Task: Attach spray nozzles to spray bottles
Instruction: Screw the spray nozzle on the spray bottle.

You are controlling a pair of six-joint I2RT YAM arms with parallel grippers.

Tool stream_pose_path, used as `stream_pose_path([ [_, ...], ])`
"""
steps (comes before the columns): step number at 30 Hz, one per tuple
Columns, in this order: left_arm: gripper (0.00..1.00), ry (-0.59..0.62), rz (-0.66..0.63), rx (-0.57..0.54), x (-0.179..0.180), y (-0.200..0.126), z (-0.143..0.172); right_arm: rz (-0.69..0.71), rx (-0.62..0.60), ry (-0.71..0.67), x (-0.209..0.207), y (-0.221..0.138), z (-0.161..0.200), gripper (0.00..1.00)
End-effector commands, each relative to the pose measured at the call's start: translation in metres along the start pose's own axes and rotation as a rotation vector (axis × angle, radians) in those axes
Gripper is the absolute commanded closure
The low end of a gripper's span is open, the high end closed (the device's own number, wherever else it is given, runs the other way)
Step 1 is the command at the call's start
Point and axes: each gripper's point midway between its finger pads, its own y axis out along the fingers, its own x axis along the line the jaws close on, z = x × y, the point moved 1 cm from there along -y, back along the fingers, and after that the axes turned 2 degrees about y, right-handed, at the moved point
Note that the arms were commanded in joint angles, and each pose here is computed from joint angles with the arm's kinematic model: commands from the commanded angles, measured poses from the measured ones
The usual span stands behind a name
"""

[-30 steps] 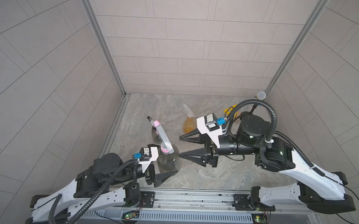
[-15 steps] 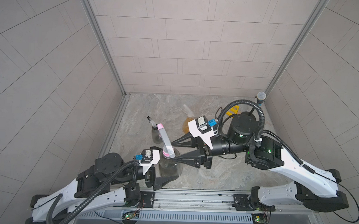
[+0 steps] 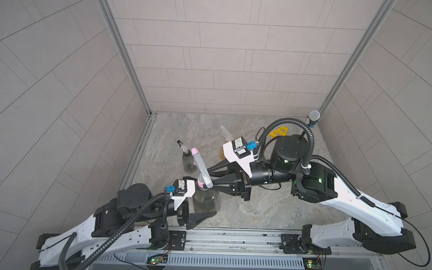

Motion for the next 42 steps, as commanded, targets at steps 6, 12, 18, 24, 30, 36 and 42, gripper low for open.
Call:
stream_pose_path([
  [6,1.00,0.003,-0.146,-0.068,0.023,-0.008,-0.027,0.066,0.042,-0.037,0.004,-0.003,0.013,0.82],
  [12,1.00,0.021,-0.231,-0.048,0.037,-0.010,-0.032,0.258,0.117,-0.010,-0.014,-0.005,0.038,0.83],
  [18,1.00,0.041,-0.331,-0.030,0.054,-0.009,-0.030,0.554,0.149,0.025,-0.030,-0.001,0.054,0.83],
  [24,1.00,0.044,-0.359,-0.037,0.058,-0.004,-0.028,0.774,0.055,0.049,-0.040,0.010,0.056,0.81],
  [30,1.00,0.023,-0.356,-0.030,0.058,-0.006,-0.023,0.686,-0.007,0.011,-0.026,0.002,0.031,0.63],
  [36,1.00,0.029,-0.314,-0.035,0.050,-0.011,-0.023,0.378,0.022,-0.097,0.022,-0.024,0.020,0.46],
  [42,1.00,0.041,-0.161,-0.031,0.026,-0.006,-0.019,0.236,-0.040,-0.036,0.006,-0.061,-0.005,0.43],
])
